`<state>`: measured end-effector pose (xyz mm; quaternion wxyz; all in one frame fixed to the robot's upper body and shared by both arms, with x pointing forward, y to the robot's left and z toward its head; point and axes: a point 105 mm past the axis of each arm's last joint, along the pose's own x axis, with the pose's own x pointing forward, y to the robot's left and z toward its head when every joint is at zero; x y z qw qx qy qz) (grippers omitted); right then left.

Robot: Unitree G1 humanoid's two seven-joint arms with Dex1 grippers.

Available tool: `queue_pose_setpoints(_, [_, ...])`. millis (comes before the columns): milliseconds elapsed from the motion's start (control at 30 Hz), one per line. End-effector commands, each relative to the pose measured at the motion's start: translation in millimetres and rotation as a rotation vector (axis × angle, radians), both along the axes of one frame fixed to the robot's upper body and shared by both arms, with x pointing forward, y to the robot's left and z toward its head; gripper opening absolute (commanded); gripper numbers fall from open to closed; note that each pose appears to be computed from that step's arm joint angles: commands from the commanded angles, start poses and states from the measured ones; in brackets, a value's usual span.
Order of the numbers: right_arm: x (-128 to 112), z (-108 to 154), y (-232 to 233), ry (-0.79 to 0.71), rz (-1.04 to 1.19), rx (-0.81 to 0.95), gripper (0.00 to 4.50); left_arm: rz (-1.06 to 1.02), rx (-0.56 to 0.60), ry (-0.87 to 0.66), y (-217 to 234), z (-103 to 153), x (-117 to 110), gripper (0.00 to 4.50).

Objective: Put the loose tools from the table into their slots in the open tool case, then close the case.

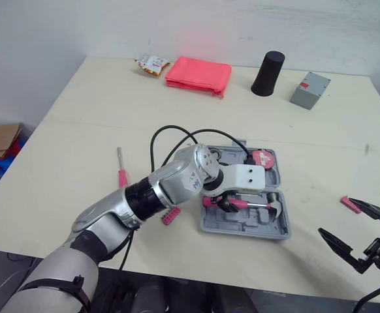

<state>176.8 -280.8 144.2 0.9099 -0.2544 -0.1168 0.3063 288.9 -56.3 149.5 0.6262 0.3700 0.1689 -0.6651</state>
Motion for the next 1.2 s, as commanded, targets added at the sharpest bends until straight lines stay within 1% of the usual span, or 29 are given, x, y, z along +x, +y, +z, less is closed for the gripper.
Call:
queue_pose_setpoints(33, [0, 7, 5, -0.036, 0.014, -0.01, 4.5, -0.067, -0.231, 0.008, -8, 24, -7, 3.22])
queue_pose_setpoints(100, [0, 6, 5, -0.035, 0.015, -0.009, 4.5, -0.075, -0.384, 0.038, -7, 31, -5, 2.68])
queue_pose_setpoints(133, [0, 6, 5, -0.034, 0.015, -0.009, 4.5, -0.082, -0.438, 0.037, -4, 33, -3, 2.42])
queue_pose_setpoints(167, [0, 6, 5, -0.033, 0.015, -0.008, 4.5, -0.074, -0.494, 0.044, -2, 33, -1, 2.01])
queue_pose_setpoints(200, [0, 6, 5, -0.032, 0.015, -0.007, 4.5, -0.069, -0.525, 0.046, 0, 33, 0, 1.49])
queue_pose_setpoints(233, [0, 6, 6, -0.032, 0.016, -0.007, 4.5, -0.052, -0.547, 0.064, 1, 31, 2, 1.09])
queue_pose_setpoints(300, [1, 5, 6, -0.032, 0.019, -0.007, 4.5, -0.014, -0.599, 0.101, 3, 24, 7, 0.07])
queue_pose_setpoints(400, [3, 7, 7, -0.035, 0.023, -0.007, 4.5, -0.002, -0.605, 0.094, 7, 6, 8, 0.07])
queue_pose_setpoints(467, [4, 7, 7, -0.036, 0.024, -0.009, 4.5, -0.003, -0.609, 0.127, 7, -4, 6, 0.07])
queue_pose_setpoints(567, [4, 8, 6, -0.034, 0.024, -0.012, 4.5, 0.009, -0.574, 0.148, 4, -17, 5, 0.07])
queue_pose_setpoints(667, [3, 8, 5, -0.033, 0.023, -0.014, 4.5, 0.052, -0.519, 0.156, 1, -30, 8, 0.07])
queue_pose_setpoints(767, [2, 8, 5, -0.032, 0.022, -0.015, 4.5, 0.121, -0.413, 0.168, 5, -50, 12, 0.07])
queue_pose_setpoints(1000, [1, 10, -6, -0.039, -0.022, -0.039, 4.5, 0.144, -0.253, 0.186, 13, -77, 9, 0.07])
queue_pose_setpoints(1067, [0, 11, -10, -0.04, -0.034, -0.042, 4.5, 0.15, -0.226, 0.205, 11, -83, 7, 0.07])
queue_pose_setpoints(1167, [0, 11, -9, -0.035, -0.029, -0.042, 4.5, 0.199, -0.154, 0.196, 12, -95, 12, 0.07])
queue_pose_setpoints(1200, [1, 11, -8, -0.037, -0.029, -0.039, 4.5, 0.219, -0.132, 0.214, 12, -100, 12, 0.07])
